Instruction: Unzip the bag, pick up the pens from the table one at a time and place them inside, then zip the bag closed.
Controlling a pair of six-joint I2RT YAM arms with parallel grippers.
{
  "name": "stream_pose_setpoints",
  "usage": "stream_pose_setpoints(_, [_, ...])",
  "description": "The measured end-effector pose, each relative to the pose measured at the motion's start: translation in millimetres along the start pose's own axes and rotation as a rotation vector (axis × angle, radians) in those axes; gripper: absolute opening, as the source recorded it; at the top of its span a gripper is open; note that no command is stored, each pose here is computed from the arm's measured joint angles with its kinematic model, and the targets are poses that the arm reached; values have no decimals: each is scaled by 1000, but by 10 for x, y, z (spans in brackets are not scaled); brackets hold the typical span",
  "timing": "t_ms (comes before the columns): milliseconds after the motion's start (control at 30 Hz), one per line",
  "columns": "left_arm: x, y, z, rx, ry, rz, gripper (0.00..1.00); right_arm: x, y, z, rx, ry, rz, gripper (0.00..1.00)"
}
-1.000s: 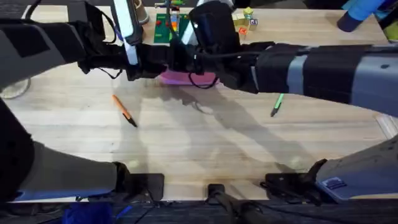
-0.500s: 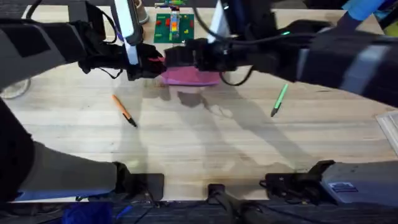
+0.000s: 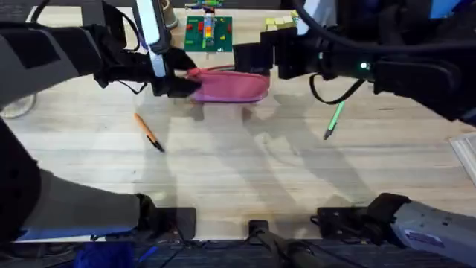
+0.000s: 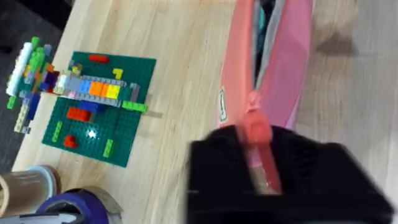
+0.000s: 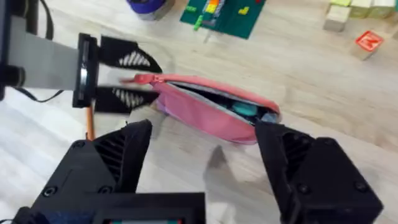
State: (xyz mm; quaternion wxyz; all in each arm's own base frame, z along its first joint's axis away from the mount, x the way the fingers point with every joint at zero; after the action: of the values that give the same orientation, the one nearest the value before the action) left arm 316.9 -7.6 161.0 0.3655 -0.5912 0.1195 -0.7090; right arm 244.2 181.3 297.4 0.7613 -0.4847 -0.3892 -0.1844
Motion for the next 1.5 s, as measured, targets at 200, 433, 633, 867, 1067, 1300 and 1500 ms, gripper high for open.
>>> stream_pose_setpoints(200, [13,-1,-2,-3,-2,-18,990,-1,0,-5,-7,-69,0,996])
stream_pose_setpoints(433, [24,-14,-6,-2,-3,-20,993,106,-15,52,21,-234,24,996])
stream_pose_setpoints(633, [262,-273,-29,58,50,-26,993,285,145,124,16,-329,169,996])
stream_pose_setpoints(867, [527,-649,-242,96,44,8,993,495,468,251,86,-422,257,972])
stream_pose_setpoints(1067, [584,-823,-499,59,-42,79,993,557,677,284,106,-485,276,498])
stream_pose_setpoints(1300, [629,-998,-668,73,-87,126,993,571,752,138,87,-476,290,29])
stream_pose_setpoints(1500, [613,-1053,-674,97,-93,145,993,585,764,-34,117,-586,304,30])
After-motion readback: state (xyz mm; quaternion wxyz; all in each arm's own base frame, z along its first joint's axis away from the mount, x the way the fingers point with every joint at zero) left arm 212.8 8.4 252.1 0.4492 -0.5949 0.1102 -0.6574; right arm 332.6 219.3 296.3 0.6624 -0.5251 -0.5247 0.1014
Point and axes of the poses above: each hand's point on the last joint's axis, 136 mm out from that joint toward the fingers, its own y axis out along the fingers, its own z axis along the line the jaws close on, x = y × z, the point moved 10 cm from there along -y, back along the fingers, and after that the axes turned 1 degree about -y, right-handed, at the moved point
